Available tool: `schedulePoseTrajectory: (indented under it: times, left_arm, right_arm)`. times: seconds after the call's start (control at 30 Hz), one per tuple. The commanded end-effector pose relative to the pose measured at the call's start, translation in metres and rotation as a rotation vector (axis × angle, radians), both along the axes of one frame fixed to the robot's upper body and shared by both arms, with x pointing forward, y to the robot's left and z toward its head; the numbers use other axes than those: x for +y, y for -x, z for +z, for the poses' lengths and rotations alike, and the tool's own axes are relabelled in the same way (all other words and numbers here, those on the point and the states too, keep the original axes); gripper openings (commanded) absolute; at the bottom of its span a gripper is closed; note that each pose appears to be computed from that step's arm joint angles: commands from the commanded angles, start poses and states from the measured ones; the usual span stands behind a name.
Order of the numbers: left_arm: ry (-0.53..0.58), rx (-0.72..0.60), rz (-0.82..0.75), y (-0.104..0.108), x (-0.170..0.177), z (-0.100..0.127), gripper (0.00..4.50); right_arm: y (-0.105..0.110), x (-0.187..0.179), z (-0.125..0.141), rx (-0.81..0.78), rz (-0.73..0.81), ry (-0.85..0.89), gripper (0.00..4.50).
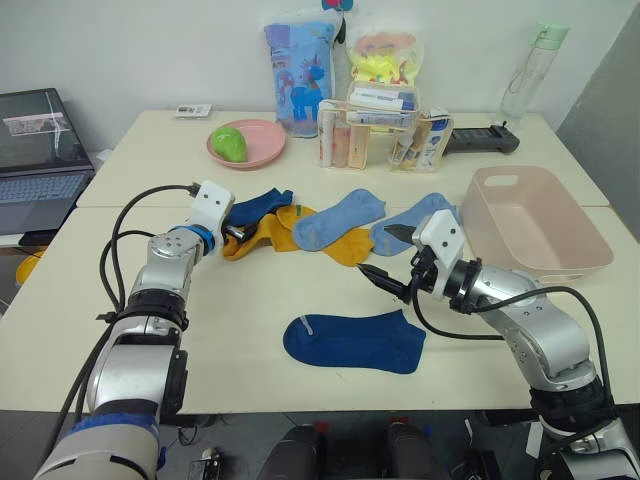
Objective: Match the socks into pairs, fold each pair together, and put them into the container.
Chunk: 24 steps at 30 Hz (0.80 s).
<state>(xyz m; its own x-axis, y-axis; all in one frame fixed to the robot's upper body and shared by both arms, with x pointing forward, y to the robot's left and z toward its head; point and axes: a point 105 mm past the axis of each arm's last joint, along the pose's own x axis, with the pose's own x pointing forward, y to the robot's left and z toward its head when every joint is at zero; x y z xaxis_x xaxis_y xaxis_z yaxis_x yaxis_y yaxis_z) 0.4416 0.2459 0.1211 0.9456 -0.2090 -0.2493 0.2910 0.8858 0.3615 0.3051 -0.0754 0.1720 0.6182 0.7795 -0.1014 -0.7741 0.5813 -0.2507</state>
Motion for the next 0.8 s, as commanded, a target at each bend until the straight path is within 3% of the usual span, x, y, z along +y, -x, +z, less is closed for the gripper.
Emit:
schedulePoseTrajectory:
  times: [0.03,0.33,0.37,0.5,0.8]
  left_arm:
    - [0.019,-0.026,0.077,-0.007,0.01,0.011,4.47]
    - [0.166,0.112,0.167,-0.003,0.018,-0.012,4.47]
    - [0.197,0.124,0.177,-0.002,0.019,-0.014,4.3]
    - [0.265,0.131,0.212,0.0,0.024,-0.016,3.22]
    - [0.27,0.112,0.223,-0.001,0.027,-0.012,0.34]
  right_arm:
    - [0.005,0.0,0.014,-0.059,0.001,-0.01,4.5]
    - [0.005,-0.002,0.015,-0.06,-0.013,-0.003,4.5]
    - [0.005,-0.002,0.015,-0.061,-0.018,-0.004,4.5]
    - [0.004,-0.003,0.014,-0.062,-0.025,-0.004,4.5]
    - [0.003,-0.003,0.015,-0.064,-0.032,-0.008,4.5]
